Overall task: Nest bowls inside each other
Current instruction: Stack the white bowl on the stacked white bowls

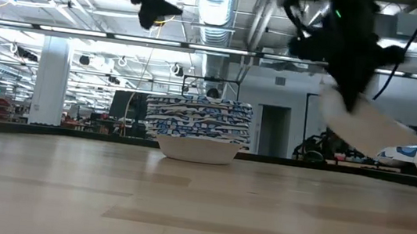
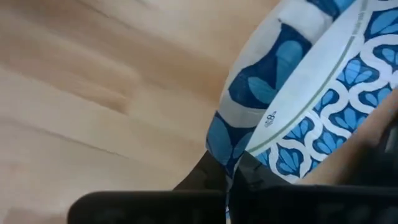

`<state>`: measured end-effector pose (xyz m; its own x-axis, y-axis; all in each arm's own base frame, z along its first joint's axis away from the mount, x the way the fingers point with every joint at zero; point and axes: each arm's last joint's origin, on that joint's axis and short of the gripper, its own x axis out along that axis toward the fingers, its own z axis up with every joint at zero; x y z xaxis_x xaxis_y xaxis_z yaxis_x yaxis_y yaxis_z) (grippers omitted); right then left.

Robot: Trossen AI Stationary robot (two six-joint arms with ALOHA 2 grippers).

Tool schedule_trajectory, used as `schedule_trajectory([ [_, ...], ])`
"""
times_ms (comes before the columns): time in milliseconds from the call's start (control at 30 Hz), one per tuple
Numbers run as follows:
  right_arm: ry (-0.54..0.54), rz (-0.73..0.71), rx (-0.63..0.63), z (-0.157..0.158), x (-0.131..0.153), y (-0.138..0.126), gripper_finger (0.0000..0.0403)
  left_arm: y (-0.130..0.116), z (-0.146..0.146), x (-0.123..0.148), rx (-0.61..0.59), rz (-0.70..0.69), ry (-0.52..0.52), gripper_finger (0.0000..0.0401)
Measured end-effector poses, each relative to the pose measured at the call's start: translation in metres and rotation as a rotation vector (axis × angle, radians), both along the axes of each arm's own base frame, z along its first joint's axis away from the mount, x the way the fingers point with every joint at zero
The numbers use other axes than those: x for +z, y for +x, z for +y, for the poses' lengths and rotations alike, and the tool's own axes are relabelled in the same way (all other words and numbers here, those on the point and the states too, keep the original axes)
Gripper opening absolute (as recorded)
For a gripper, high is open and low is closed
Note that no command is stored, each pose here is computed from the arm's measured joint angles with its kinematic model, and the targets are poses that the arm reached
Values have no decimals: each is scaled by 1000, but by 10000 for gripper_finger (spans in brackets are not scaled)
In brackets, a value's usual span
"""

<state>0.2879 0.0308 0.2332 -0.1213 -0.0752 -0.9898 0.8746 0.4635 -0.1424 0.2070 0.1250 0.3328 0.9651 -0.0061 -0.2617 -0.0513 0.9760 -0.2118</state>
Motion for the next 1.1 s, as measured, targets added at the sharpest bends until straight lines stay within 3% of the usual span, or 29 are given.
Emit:
schedule_trajectory([
  [200,-112,-150,532,-10,56,24,19,20,14,-26,42,95,-194,181],
  [300,-134,-181,730,-14,72,32,11,25,17,-34,60,120,-294,181],
  [400,-117,-230,884,-18,80,37,9,25,17,-36,103,143,-322,181],
  [467,-66,-256,968,-20,80,38,16,21,18,-40,207,194,-312,181],
  [567,-11,-303,1084,-21,80,41,32,13,18,-41,298,266,-204,181],
  [633,15,-311,1145,-20,78,43,37,7,13,-38,255,280,-162,181],
  [733,20,-300,1214,-20,74,46,34,-3,0,-20,119,188,-144,181],
  [867,-30,-332,1304,-20,76,50,21,-24,-16,6,91,68,-109,181],
  [1100,-198,-343,1431,-30,86,60,20,-65,-38,27,268,26,-52,181],
])
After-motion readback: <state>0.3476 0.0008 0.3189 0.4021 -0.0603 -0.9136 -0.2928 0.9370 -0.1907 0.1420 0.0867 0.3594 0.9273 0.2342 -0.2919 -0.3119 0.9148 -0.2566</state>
